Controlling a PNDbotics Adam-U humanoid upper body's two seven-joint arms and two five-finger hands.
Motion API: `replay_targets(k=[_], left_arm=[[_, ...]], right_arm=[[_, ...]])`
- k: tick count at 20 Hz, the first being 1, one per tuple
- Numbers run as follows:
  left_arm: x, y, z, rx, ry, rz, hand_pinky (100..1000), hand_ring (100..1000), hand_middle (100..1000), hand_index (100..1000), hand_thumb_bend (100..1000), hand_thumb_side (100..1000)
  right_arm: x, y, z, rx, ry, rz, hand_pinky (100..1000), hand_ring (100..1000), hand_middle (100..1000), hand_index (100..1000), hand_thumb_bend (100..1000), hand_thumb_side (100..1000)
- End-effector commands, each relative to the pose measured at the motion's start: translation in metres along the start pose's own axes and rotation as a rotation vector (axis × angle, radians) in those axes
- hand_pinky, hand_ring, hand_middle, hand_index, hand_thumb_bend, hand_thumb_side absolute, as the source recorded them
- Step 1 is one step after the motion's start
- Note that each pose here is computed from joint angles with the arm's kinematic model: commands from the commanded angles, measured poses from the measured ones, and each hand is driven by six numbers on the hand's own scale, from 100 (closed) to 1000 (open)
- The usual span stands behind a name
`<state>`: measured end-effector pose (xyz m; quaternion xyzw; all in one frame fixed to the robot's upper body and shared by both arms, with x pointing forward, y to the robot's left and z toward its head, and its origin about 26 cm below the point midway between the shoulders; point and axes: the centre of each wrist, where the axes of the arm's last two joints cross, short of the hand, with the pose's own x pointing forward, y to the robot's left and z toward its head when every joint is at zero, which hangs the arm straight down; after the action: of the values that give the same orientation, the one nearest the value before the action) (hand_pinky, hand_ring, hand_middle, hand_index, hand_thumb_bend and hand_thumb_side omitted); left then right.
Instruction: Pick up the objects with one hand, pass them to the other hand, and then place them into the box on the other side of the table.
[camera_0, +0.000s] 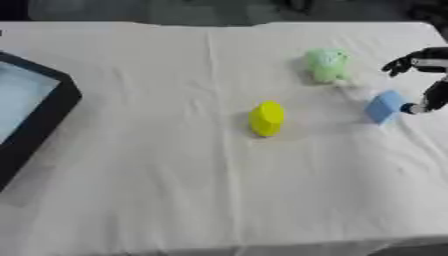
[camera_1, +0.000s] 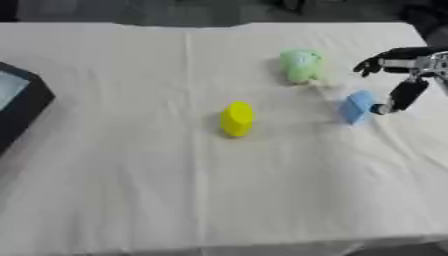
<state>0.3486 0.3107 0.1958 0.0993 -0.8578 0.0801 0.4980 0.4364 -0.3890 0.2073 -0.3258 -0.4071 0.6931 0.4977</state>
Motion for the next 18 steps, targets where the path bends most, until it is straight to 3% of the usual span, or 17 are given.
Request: replay_targets(k=[1, 18], left_arm=[[0.009, 0.004, -0.005, 0.005, -0.033, -0.007, 832, 1000, 965, 807, 117, 833], [0.008, 0.003, -0.005, 0.008, -0.029, 0.002, 834, 1000, 964, 804, 115, 836]], right_arm=[[-0.005, -0.009, 0.004, -0.006, 0.01, 0.027, 967, 930, 848, 965, 361, 100], [-0.009, 0.0, -0.013, 0.046, 0.05, 0.08, 975, 937, 854, 967, 375, 100]])
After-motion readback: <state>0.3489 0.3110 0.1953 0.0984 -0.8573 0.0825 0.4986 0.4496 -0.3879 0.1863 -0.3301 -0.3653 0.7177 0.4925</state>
